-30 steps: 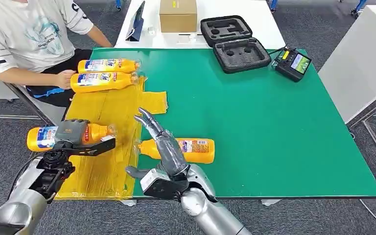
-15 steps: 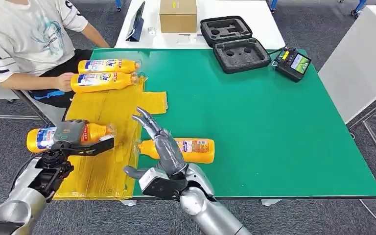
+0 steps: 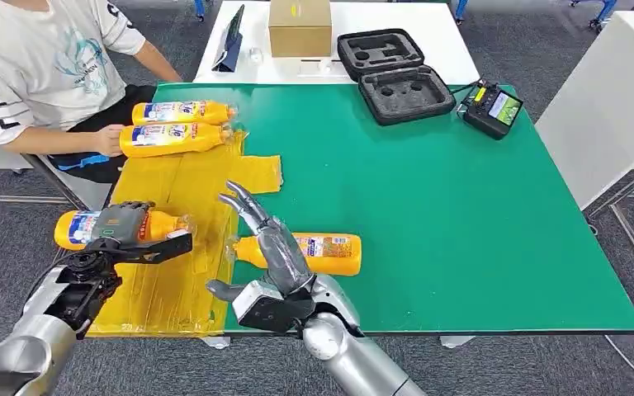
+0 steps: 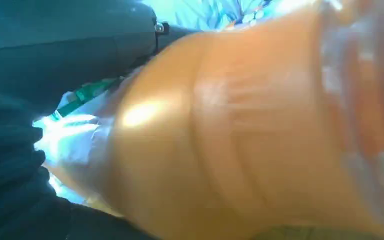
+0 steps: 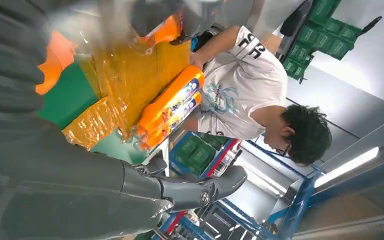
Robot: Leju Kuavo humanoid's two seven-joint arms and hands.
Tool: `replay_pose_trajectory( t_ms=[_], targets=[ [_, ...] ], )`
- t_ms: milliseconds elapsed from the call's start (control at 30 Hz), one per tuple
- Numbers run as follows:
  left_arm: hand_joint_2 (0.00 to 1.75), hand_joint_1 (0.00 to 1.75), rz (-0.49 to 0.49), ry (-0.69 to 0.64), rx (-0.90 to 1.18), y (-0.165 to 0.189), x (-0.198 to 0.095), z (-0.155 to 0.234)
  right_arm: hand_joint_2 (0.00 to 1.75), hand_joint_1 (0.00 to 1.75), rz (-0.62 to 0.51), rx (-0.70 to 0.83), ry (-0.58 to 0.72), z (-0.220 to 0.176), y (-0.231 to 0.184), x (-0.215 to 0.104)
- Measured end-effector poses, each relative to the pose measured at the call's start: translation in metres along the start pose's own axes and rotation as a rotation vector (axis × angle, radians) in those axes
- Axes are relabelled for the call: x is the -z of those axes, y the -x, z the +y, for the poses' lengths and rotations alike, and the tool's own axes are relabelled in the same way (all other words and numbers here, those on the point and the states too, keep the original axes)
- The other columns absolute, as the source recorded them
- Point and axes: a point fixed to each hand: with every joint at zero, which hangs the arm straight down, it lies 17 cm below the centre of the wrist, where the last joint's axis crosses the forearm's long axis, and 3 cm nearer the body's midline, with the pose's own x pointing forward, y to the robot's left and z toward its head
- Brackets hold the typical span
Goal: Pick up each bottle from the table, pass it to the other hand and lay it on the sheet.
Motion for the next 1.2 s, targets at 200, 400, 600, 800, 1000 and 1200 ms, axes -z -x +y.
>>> replay_pose_trajectory(
  t_ms=[200, 400, 600, 800, 1000, 1200],
  targets=[
    [0.0, 0.0, -0.028, 0.033, -0.045, -0.002, -0.001, -0.005, 1.75, 0.0, 0.002, 0.003, -0.003, 0.001, 0.002, 0.0],
    [0.0, 0.0, -0.076, 0.069, -0.147, -0.012, -0.004, -0.011, 1.75, 0.0, 0.015, 0.007, -0.003, 0.003, 0.006, -0.003],
    [0.0, 0.0, -0.175, 0.107, -0.344, -0.033, -0.006, -0.007, 1.75, 0.0, 0.027, -0.002, -0.001, 0.003, 0.011, -0.004],
    [0.0, 0.0, -0.251, 0.111, -0.554, -0.049, -0.008, 0.008, 1.75, 0.0, 0.038, -0.01, -0.01, 0.006, 0.015, -0.006],
    [0.0, 0.0, -0.34, 0.095, -0.801, -0.067, -0.014, 0.028, 1.75, 0.0, 0.053, -0.022, -0.013, 0.007, 0.019, -0.007],
    [0.0, 0.0, -0.346, -0.043, -0.907, -0.066, -0.012, 0.049, 1.75, 0.0, 0.056, -0.043, -0.022, 0.007, 0.021, -0.009]
  ],
)
